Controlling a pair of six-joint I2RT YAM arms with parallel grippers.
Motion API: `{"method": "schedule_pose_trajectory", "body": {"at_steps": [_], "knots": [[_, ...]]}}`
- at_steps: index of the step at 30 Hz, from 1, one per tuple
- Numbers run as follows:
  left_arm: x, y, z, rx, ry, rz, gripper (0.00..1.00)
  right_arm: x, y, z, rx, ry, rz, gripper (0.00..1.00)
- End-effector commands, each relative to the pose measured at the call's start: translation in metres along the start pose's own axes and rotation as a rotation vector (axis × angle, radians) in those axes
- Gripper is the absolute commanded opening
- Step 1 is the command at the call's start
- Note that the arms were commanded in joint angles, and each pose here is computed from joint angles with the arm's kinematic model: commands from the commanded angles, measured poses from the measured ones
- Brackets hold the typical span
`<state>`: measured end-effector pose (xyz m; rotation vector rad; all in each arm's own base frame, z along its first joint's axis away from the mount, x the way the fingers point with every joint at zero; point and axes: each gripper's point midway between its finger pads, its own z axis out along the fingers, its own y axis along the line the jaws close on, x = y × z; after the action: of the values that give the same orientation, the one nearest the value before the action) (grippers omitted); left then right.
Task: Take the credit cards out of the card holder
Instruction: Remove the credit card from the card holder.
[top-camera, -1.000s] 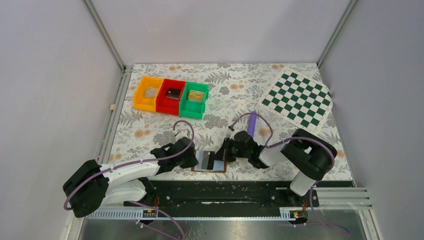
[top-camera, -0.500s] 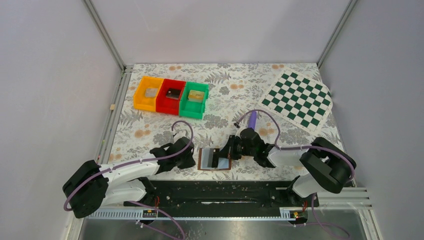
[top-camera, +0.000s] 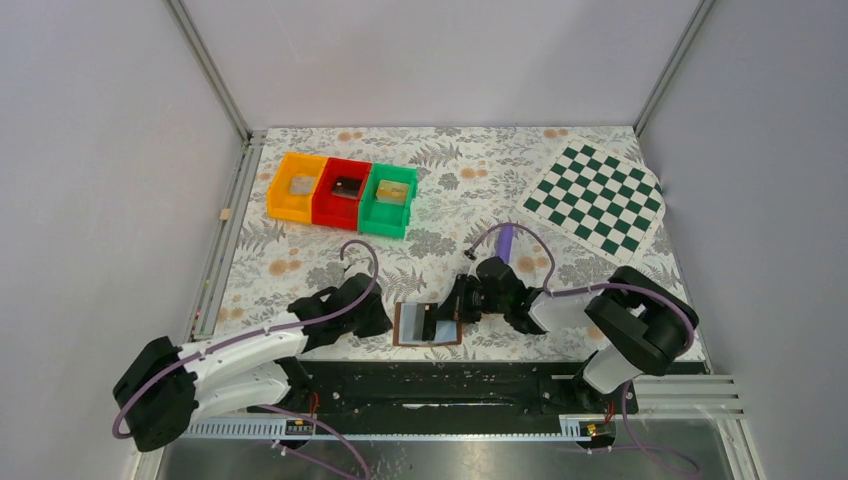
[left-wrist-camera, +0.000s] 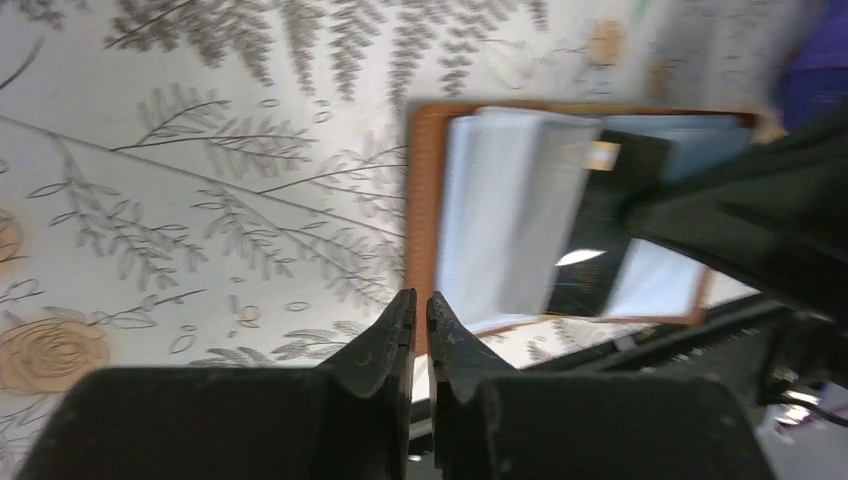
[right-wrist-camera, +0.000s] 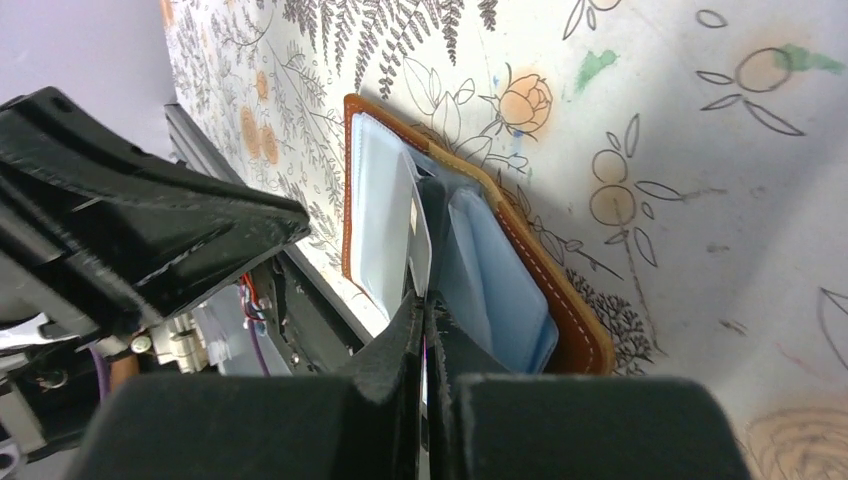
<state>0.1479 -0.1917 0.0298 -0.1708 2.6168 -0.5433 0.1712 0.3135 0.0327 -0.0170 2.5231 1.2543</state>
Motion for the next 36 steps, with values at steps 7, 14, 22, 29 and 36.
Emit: {"method": "schedule_pose_trajectory", "body": {"at_steps": [7,14,22,29,36], "knots": [[-0.004,-0.052,-0.003,0.278,-0.008,0.028,0.09,-0.007,0.026,0.014,-0.139,0.013,0.043,0.0],[0.009,-0.029,0.022,0.17,0.038,0.036,0.08,0.0,0.022,0.013,-0.13,0.048,0.024,0.01],[0.023,0.014,0.028,-0.037,0.075,-0.002,0.06,-0.002,0.013,0.007,-0.065,0.047,-0.017,0.05],[0.026,0.029,0.028,-0.1,0.077,-0.003,0.06,-0.011,0.007,-0.003,-0.046,0.018,-0.022,0.0],[0.026,0.026,0.028,-0.081,0.077,-0.013,0.06,-0.022,0.017,-0.007,-0.16,-0.066,0.059,0.0]]}}
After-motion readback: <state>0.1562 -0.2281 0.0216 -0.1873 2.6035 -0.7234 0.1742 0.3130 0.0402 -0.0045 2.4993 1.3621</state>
